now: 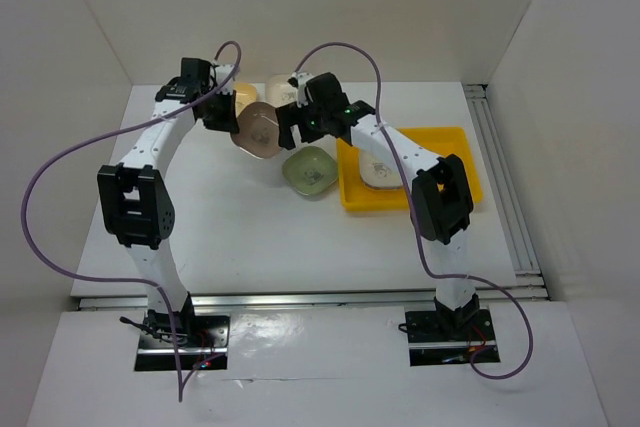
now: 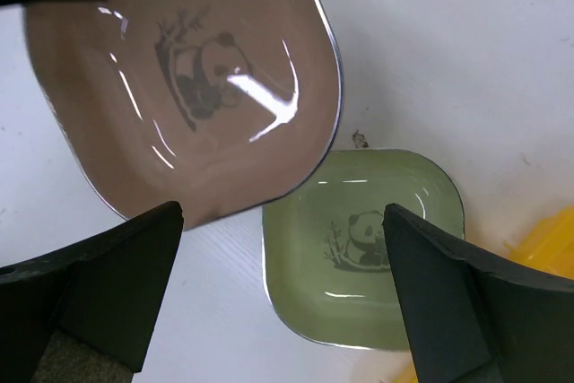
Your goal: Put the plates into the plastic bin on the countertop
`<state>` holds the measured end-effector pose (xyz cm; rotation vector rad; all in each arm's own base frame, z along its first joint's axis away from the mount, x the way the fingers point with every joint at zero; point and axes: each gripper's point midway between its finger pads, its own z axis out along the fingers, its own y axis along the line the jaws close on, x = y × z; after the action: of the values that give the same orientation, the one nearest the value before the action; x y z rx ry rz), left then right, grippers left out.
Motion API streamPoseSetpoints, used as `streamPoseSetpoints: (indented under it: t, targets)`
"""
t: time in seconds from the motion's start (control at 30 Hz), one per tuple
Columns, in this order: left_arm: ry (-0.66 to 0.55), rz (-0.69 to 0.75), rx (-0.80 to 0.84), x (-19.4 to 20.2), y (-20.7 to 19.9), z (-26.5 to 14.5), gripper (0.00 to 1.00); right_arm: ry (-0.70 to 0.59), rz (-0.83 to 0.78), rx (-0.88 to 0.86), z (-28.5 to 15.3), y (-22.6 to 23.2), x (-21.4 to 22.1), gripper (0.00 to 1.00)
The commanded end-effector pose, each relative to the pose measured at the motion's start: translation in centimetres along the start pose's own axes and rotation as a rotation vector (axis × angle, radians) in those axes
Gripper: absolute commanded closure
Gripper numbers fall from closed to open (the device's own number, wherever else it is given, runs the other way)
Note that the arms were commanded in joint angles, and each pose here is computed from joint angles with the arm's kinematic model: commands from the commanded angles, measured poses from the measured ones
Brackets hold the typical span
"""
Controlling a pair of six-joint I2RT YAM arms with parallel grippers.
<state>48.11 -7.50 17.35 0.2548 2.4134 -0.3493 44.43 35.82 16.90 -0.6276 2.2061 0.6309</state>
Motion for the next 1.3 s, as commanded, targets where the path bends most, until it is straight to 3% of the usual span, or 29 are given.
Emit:
streamPoseSetpoints:
  t: [0.0, 0.23, 0.33, 0.4, 0.47, 0.5, 0.57, 0.6, 0.63, 0.73, 0.8, 0.83, 0.93, 1.03, 1.27]
  targets:
    - [-0.030, 0.001, 0.055, -0.5, -1.6, -1.6, 1.00, -0.117, 0.013, -0.074, -0.3, 1.6, -3.7, 0.00]
    - [-0.059, -0.016, 0.105, -1.4, -2.7, -2.3, 1.00, -0.127, 0.064, -0.032, 0.8, 1.5, -2.1, 0.00]
    - [-0.086, -0.018, 0.129, -2.2, -3.4, -3.3, 1.00, -0.112, 0.102, 0.023, 1.8, 1.3, -0.7, 0.08]
    - [-0.083, -0.020, 0.153, -2.1, -4.3, -3.6, 1.00, -0.113, 0.118, 0.039, 2.3, 1.6, -0.5, 0.23]
    - [-0.092, -0.016, 0.163, -2.3, -4.6, -4.0, 1.00, -0.112, 0.116, 0.075, 2.6, 1.3, -0.4, 0.59]
    - [-0.092, -0.016, 0.163, -2.3, -4.6, -4.0, 0.96, -0.125, 0.121, 0.083, 2.5, 1.7, -0.8, 0.76]
    - [-0.098, -0.005, 0.192, -2.5, -5.5, -4.4, 0.76, -0.138, 0.128, 0.128, 2.1, 1.5, -1.5, 1.00]
    - [-0.107, -0.002, 0.201, -2.6, -5.8, -4.8, 0.36, -0.149, 0.129, 0.144, 1.5, 1.4, -2.1, 1.00]
    - [-0.107, -0.001, 0.211, -2.6, -5.9, -4.8, 0.23, -0.151, 0.139, 0.171, 1.2, 1.0, -2.4, 1.00]
    - [-0.140, 0.026, 0.277, -4.4, -7.5, -6.9, 0.17, -0.193, 0.170, 0.267, -2.5, -2.1, -4.7, 1.00]
    - [-0.169, 0.041, 0.301, -5.5, -8.1, -8.1, 0.08, -0.172, 0.196, 0.297, -4.4, -4.3, -3.8, 1.00]
    - [-0.187, 0.057, 0.299, -5.9, -8.3, -8.7, 0.06, -0.207, 0.215, 0.333, -7.1, -6.6, -4.9, 1.00]
    - [-0.207, 0.075, 0.298, -6.5, -8.3, -9.1, 0.00, -0.151, 0.201, 0.427, -11.5, -10.5, -3.1, 1.00]
    - [-0.179, 0.088, 0.304, -6.0, -8.3, -7.7, 0.00, -0.096, 0.219, 0.560, -17.1, -16.9, -0.3, 1.00]
    - [-0.070, 0.155, 0.329, -3.7, -8.8, -2.1, 0.00, -0.021, 0.250, 0.551, -23.2, -22.0, 4.7, 1.00]
